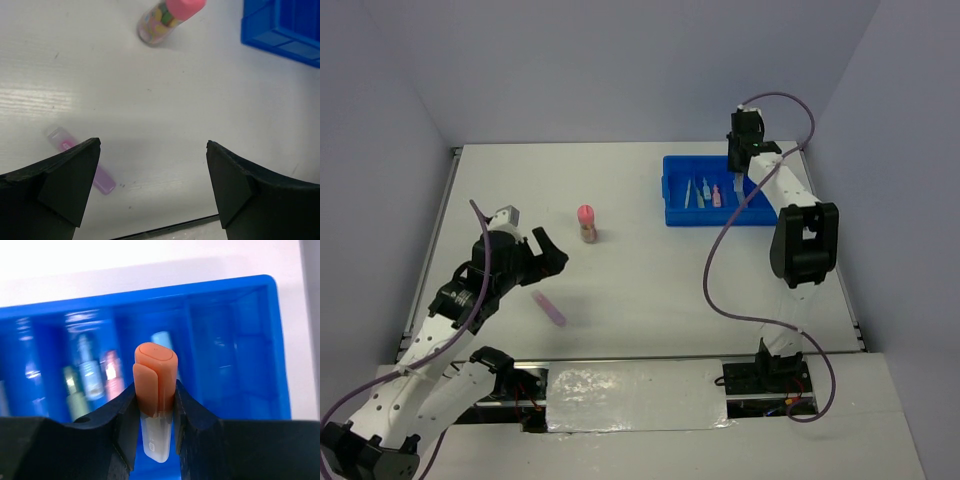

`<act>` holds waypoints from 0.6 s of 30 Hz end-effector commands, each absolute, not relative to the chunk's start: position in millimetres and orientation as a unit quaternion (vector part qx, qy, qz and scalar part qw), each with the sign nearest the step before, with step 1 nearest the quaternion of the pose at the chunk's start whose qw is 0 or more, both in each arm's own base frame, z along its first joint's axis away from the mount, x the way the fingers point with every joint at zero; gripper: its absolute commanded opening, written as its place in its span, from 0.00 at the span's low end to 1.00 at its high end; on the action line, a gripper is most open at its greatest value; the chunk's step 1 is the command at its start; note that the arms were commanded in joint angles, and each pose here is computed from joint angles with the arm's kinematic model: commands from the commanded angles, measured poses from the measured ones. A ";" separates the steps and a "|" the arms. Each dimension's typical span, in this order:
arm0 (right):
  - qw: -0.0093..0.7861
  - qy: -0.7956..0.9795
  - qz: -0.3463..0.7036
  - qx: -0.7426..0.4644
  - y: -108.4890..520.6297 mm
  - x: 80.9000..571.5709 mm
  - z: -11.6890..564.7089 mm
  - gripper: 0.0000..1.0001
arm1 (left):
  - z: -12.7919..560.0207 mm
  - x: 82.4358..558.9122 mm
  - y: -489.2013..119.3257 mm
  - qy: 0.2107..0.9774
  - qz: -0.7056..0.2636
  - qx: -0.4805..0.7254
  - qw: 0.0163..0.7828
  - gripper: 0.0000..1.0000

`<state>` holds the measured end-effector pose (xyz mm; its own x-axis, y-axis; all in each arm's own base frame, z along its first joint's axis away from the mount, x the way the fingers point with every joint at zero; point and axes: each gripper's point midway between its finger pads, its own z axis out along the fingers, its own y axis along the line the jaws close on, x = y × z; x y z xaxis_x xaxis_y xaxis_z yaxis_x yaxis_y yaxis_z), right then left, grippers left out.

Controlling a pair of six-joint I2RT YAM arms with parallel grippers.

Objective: Sort the stationery into containers
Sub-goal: Place the pen in the storage box.

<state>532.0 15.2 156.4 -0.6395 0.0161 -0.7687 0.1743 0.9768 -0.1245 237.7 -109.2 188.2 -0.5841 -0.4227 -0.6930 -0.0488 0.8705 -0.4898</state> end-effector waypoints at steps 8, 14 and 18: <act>0.368 0.922 -0.110 0.043 -4.9 543.1 127.2 0.62 | 165.1 230.3 -82.5 0.884 -0.138 -0.174 0.411 0.99; 0.405 0.908 -0.082 0.066 2.6 533.8 175.9 0.73 | 139.9 220.3 -65.2 0.882 -0.101 -0.264 0.378 0.99; 0.444 0.893 -0.054 0.055 26.3 506.9 227.0 0.74 | 118.0 210.2 -49.8 0.872 -0.066 -0.325 0.361 0.99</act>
